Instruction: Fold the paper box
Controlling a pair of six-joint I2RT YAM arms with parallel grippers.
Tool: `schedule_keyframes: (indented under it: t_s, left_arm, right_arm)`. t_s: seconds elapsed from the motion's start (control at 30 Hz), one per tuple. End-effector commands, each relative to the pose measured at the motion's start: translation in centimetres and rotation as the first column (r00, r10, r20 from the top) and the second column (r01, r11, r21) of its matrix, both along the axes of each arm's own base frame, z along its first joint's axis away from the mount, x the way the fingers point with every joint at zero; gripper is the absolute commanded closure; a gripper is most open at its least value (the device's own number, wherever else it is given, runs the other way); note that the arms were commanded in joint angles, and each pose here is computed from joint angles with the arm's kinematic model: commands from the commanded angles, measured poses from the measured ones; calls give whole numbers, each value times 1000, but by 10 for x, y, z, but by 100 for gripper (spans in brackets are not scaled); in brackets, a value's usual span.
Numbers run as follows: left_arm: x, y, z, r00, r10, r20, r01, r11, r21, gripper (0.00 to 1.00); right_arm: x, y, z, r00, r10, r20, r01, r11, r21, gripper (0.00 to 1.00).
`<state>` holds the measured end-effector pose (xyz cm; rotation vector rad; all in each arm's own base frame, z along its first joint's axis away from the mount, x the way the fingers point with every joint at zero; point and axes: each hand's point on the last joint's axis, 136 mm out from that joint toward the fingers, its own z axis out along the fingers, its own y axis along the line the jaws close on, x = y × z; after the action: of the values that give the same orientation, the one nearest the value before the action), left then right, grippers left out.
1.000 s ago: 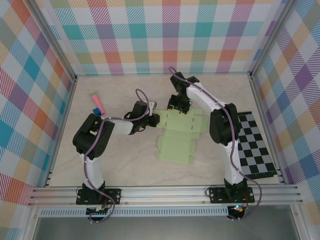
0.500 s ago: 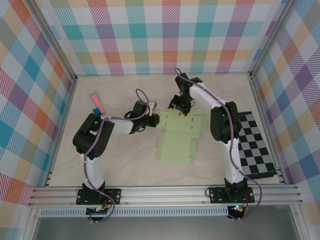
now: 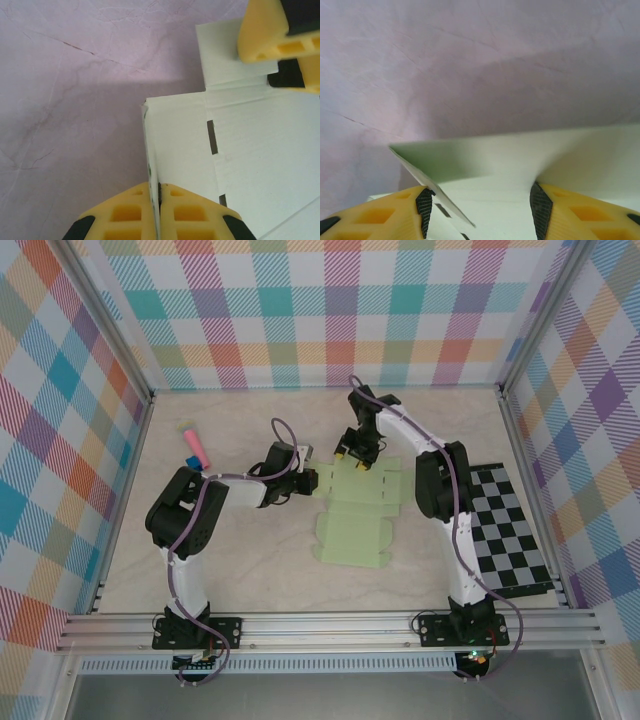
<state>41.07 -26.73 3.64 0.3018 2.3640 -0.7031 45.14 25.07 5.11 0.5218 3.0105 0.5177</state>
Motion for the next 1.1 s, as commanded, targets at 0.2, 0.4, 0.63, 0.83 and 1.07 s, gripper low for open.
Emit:
schedule_keyframes:
  t_s: [0.2, 0.4, 0.63, 0.83, 1.07]
  left_arm:
    - [-12, 1, -16, 998, -19, -60, 21, 999, 28, 100]
    - [-13, 3, -17, 998, -12, -58, 15, 999, 37, 100]
    - [-13, 2, -18, 998, -15, -64, 18, 999, 36, 100]
    - [-11, 1, -18, 998, -17, -68, 20, 999, 38, 100]
    - [-11, 2, -18, 998, -13, -69, 16, 999, 41, 100]
  right_arm:
    - [7, -17, -13, 1000, -27, -4, 27, 999, -37, 49]
    - [-5, -29, -29, 1000, -21, -22, 19, 996, -91, 55]
    - [-13, -47, -43, 1000, -5, -23, 0, 982, -191, 56]
    - [-16, -57, -52, 999, 25, -29, -33, 951, -306, 58]
    - [-18, -64, -43, 993, 115, -17, -109, 861, -497, 57]
